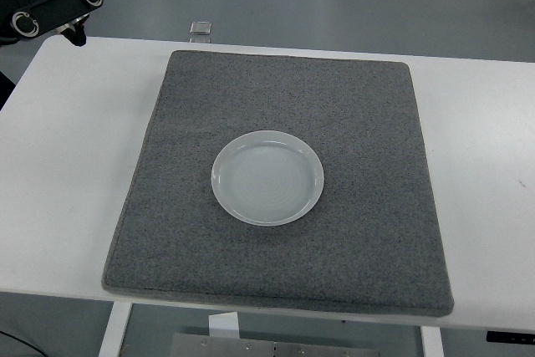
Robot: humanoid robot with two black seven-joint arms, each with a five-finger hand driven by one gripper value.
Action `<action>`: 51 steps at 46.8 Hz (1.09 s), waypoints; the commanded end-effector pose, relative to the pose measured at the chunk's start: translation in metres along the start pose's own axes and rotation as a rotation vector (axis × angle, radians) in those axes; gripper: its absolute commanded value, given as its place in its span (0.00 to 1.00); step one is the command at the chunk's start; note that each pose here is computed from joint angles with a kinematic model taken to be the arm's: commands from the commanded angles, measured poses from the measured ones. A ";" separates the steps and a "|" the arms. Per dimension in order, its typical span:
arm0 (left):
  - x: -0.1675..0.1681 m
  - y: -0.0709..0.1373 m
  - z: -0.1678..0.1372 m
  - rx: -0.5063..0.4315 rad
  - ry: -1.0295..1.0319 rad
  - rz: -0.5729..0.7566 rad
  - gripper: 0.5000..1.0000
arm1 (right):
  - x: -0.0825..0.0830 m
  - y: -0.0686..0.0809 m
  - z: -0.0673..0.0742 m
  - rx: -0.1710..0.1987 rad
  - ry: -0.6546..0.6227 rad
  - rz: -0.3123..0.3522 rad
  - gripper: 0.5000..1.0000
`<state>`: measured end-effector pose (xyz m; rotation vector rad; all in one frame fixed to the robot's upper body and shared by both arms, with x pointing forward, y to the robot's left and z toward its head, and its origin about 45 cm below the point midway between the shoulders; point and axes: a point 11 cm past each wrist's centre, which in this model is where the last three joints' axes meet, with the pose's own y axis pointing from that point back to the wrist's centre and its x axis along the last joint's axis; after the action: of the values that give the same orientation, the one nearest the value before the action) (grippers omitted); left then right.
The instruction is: Place the bread on the plate
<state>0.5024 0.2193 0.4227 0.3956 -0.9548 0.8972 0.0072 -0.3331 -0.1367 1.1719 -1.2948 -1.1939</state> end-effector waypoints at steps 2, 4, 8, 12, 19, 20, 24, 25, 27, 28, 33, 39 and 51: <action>-0.013 0.000 0.046 -0.120 0.021 -0.061 0.00 | 0.000 0.000 0.000 0.000 0.000 0.000 0.90; -0.020 0.001 0.063 -0.163 0.025 -0.084 0.00 | 0.000 0.000 0.000 0.000 0.000 0.000 0.90; -0.041 0.007 0.084 -0.224 0.012 -0.147 0.00 | 0.000 0.000 0.000 0.000 0.000 0.000 0.90; -0.063 0.014 0.095 -0.285 -0.072 -0.193 0.00 | 0.000 0.000 0.000 0.000 0.000 0.000 0.90; -0.102 0.028 0.086 -0.314 -0.121 -0.250 0.00 | 0.000 0.000 0.000 0.000 0.000 0.002 0.90; -0.106 0.030 0.084 -0.314 -0.122 -0.256 0.00 | 0.000 0.000 0.000 0.000 0.000 0.002 0.90; -0.122 0.037 0.073 -0.310 -0.136 -0.274 0.00 | 0.000 0.000 0.000 0.000 0.000 0.002 0.90; -0.127 0.039 0.070 -0.308 -0.139 -0.282 0.00 | 0.000 0.000 0.000 0.000 0.000 0.002 0.90; -0.137 0.044 0.065 -0.311 -0.156 -0.292 0.00 | 0.000 0.000 0.000 -0.001 0.000 0.000 0.90; -0.142 0.047 0.062 -0.312 -0.164 -0.298 0.00 | 0.000 0.000 0.000 -0.001 0.000 0.000 0.90; -0.167 0.061 0.047 -0.309 -0.191 -0.320 0.00 | 0.000 0.000 0.000 -0.001 0.000 0.000 0.90; -0.189 0.071 0.038 -0.306 -0.165 -0.326 0.00 | 0.000 0.000 0.000 -0.001 0.000 0.002 0.90; -0.225 0.084 0.014 -0.257 -0.130 -0.346 0.00 | 0.000 0.000 0.000 0.000 0.000 0.002 0.90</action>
<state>0.3674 0.1500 0.2459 0.3775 -1.0782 0.4280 0.0072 -0.3333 -0.1367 1.1707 -1.2955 -1.1929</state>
